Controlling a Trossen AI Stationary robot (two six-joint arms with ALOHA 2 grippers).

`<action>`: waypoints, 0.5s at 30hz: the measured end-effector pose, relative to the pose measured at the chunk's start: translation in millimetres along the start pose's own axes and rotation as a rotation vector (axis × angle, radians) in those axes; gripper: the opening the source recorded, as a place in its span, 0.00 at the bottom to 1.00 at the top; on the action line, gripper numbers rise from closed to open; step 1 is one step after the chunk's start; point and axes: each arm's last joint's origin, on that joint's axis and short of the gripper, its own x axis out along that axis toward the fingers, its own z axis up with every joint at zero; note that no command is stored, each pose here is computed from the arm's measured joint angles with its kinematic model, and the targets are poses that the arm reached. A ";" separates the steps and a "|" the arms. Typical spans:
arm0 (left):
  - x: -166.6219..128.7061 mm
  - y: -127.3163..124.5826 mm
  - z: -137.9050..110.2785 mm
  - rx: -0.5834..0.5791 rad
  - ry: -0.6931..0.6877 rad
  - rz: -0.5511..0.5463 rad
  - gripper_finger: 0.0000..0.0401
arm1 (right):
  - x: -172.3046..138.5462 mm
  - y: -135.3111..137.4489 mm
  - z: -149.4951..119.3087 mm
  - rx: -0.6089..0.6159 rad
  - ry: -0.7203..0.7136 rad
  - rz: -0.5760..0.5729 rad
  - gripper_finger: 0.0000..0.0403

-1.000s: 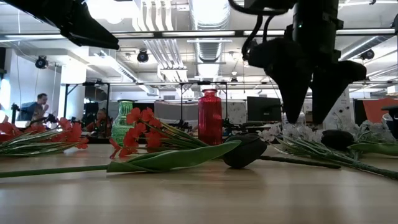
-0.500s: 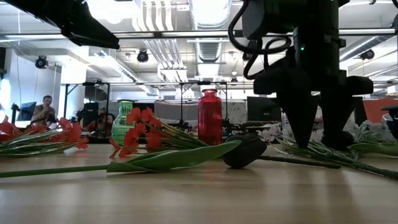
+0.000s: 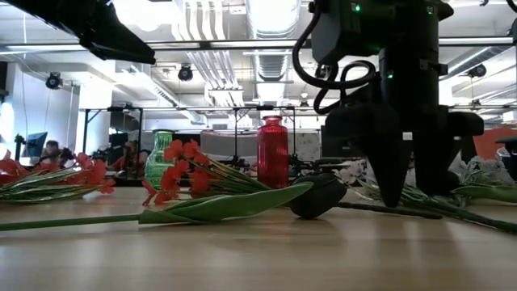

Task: Sort flowers into vase by color
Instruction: Put the left white flowers into the red vase

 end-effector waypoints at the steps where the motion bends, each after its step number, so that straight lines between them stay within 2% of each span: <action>1: 0.0 0.0 0.1 -0.001 -0.001 0.000 0.56 | 0.0 0.2 0.0 0.000 0.000 0.002 0.60; 15: 0.2 -0.2 0.4 -0.003 -0.003 0.000 0.56 | 1.6 3.4 0.8 -0.006 -0.020 0.037 0.20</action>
